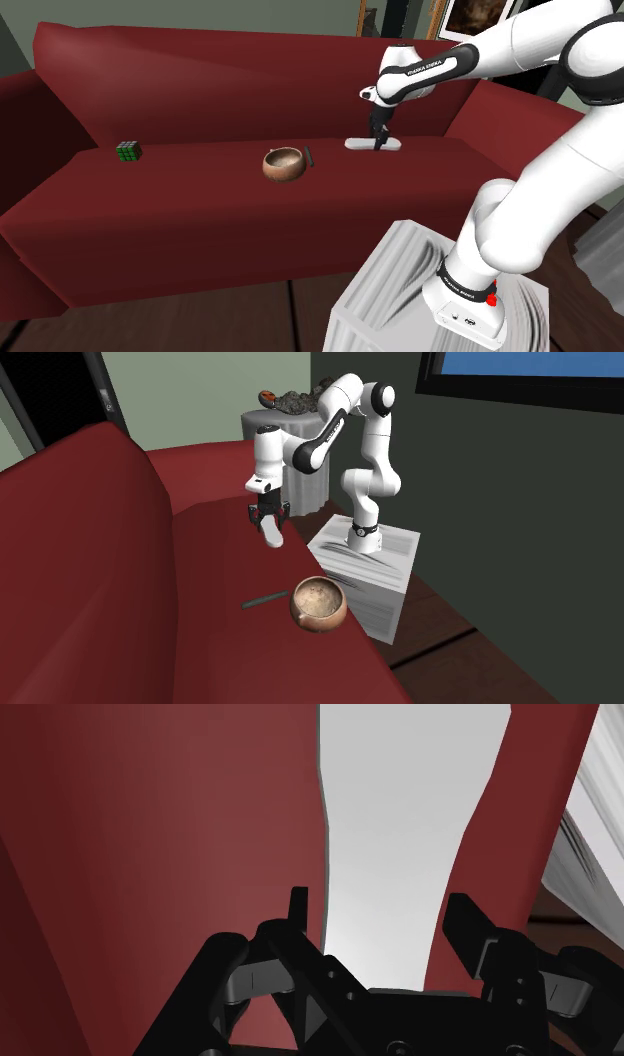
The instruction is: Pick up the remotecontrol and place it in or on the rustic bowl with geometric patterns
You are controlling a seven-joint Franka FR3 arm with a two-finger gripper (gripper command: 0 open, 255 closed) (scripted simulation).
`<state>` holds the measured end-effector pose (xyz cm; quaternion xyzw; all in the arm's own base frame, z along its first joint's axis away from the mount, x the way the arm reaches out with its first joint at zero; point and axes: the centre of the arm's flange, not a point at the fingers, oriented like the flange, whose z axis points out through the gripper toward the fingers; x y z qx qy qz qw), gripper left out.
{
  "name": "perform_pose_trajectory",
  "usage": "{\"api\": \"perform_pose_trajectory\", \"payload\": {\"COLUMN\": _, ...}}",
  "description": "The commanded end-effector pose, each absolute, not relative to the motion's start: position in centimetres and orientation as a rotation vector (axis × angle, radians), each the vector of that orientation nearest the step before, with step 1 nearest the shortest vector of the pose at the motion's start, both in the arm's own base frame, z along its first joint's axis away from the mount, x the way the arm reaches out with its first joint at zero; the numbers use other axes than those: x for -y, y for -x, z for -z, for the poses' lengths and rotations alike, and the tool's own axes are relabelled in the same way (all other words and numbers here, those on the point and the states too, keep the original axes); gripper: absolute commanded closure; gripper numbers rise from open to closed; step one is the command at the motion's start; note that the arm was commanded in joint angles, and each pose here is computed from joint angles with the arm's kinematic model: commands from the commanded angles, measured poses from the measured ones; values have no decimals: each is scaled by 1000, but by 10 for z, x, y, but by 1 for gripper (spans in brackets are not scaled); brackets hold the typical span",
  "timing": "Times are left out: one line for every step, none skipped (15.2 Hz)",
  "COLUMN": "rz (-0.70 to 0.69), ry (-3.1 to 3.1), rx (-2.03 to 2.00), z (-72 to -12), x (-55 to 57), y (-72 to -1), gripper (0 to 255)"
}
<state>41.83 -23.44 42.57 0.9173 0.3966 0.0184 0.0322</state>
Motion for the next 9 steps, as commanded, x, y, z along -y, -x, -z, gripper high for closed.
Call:
{"api": "perform_pose_trajectory", "payload": {"rz": -56, "ry": -2824, "rx": -1221, "z": -436, "x": 235, "y": -419, "gripper": 255}}
{"api": "perform_pose_trajectory", "payload": {"rz": -56, "ry": -2824, "rx": -1221, "z": -441, "x": 235, "y": -419, "gripper": 255}}
{"api": "perform_pose_trajectory", "payload": {"rz": -56, "ry": -2824, "rx": -1221, "z": -446, "x": 235, "y": -419, "gripper": 255}}
{"api": "perform_pose_trajectory", "payload": {"rz": -56, "ry": -2824, "rx": -1221, "z": -451, "x": 235, "y": -419, "gripper": 255}}
{"api": "perform_pose_trajectory", "payload": {"rz": -56, "ry": -2824, "rx": -1221, "z": -457, "x": 235, "y": -419, "gripper": 255}}
{"api": "perform_pose_trajectory", "payload": {"rz": -56, "ry": -2824, "rx": -1221, "z": -462, "x": 235, "y": -419, "gripper": 255}}
{"api": "perform_pose_trajectory", "payload": {"rz": -56, "ry": -2824, "rx": -1221, "z": -467, "x": 235, "y": -419, "gripper": 255}}
{"api": "perform_pose_trajectory", "payload": {"rz": -56, "ry": -2824, "rx": -1221, "z": -473, "x": 235, "y": -419, "gripper": 255}}
{"api": "perform_pose_trajectory", "payload": {"rz": -56, "ry": -2824, "rx": -1221, "z": -478, "x": 235, "y": -419, "gripper": 255}}
